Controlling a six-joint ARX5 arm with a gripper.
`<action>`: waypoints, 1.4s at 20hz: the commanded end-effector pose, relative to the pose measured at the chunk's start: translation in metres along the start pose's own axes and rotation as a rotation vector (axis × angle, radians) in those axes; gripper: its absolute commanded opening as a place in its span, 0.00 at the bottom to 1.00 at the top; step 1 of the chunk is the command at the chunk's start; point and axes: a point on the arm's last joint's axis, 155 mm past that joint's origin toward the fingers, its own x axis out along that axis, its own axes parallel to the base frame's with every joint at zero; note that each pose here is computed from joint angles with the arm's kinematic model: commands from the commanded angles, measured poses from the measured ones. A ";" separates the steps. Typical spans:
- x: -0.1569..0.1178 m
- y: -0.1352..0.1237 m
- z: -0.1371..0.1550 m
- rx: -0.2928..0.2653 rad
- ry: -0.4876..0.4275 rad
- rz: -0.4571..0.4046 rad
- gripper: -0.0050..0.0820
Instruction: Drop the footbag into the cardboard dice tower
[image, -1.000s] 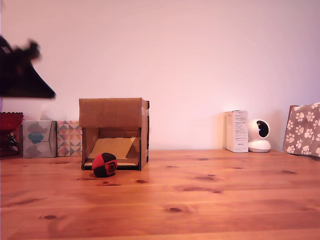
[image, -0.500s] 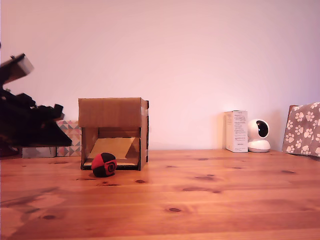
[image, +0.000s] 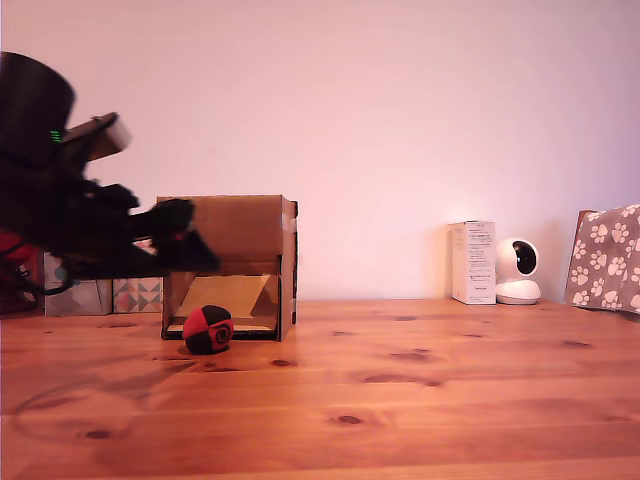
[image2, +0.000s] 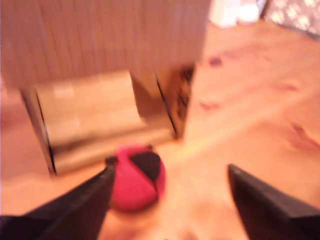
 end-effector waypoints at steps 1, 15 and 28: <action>0.012 0.004 -0.011 0.000 0.028 0.007 0.93; 0.062 0.021 -0.062 -0.031 0.230 0.027 0.74; 0.021 0.012 -0.040 -0.057 0.354 0.043 0.12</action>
